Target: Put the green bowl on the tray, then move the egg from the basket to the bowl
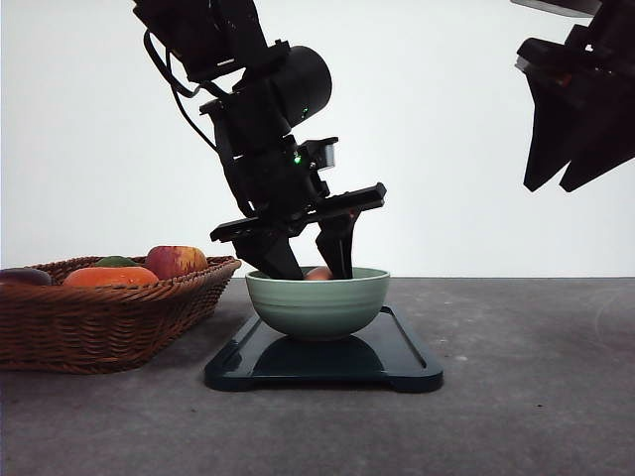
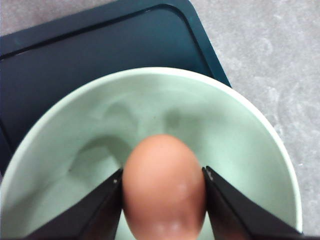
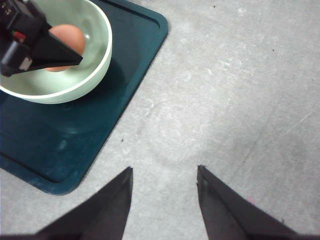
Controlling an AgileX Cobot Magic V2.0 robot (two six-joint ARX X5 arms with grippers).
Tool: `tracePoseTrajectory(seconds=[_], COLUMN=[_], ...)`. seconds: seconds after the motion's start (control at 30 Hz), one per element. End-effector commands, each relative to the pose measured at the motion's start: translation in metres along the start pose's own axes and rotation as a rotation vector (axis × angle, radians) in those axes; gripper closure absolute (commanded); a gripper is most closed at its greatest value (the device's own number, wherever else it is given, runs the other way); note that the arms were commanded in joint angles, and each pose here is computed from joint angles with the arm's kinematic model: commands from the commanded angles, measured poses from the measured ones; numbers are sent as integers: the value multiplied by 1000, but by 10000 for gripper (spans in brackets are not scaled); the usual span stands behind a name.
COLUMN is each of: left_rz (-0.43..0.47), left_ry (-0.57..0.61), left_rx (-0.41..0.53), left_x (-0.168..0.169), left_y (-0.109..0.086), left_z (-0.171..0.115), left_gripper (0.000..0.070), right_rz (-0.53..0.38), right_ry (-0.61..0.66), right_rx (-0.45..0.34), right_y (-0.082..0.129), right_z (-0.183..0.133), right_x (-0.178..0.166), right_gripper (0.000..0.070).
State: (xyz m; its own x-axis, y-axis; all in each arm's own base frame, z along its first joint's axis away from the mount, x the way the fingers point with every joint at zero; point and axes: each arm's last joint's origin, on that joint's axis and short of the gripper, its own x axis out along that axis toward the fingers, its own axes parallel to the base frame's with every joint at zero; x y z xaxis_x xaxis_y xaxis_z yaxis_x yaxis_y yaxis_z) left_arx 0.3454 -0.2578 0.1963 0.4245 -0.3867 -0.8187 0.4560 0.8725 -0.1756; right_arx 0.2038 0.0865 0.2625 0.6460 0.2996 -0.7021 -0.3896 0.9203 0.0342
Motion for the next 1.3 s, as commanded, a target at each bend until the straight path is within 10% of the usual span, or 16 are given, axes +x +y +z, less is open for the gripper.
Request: tracePoseTrajectory(seconds=[0.0,0.43,0.87,1.27], left_rz=[-9,-17,-46,13], left_ry=[-11,-39,-193,-266], left_rx=[22,26,76,85], left_x=[3,-12,-123,-173], left_y=[-5,-8,-17,10], left_z=[4,12,24,-48], left_gripper=[339,339,339,340], right_rz=[3,2,3,4], right_ry=[1,24,22,4], right_rx=[-8,-8,-8,-9], right_y=[1,1,1,1], right_z=[2,-1,-1,1], right_x=[2,2,2,2], right_gripper=[448,448,448,448])
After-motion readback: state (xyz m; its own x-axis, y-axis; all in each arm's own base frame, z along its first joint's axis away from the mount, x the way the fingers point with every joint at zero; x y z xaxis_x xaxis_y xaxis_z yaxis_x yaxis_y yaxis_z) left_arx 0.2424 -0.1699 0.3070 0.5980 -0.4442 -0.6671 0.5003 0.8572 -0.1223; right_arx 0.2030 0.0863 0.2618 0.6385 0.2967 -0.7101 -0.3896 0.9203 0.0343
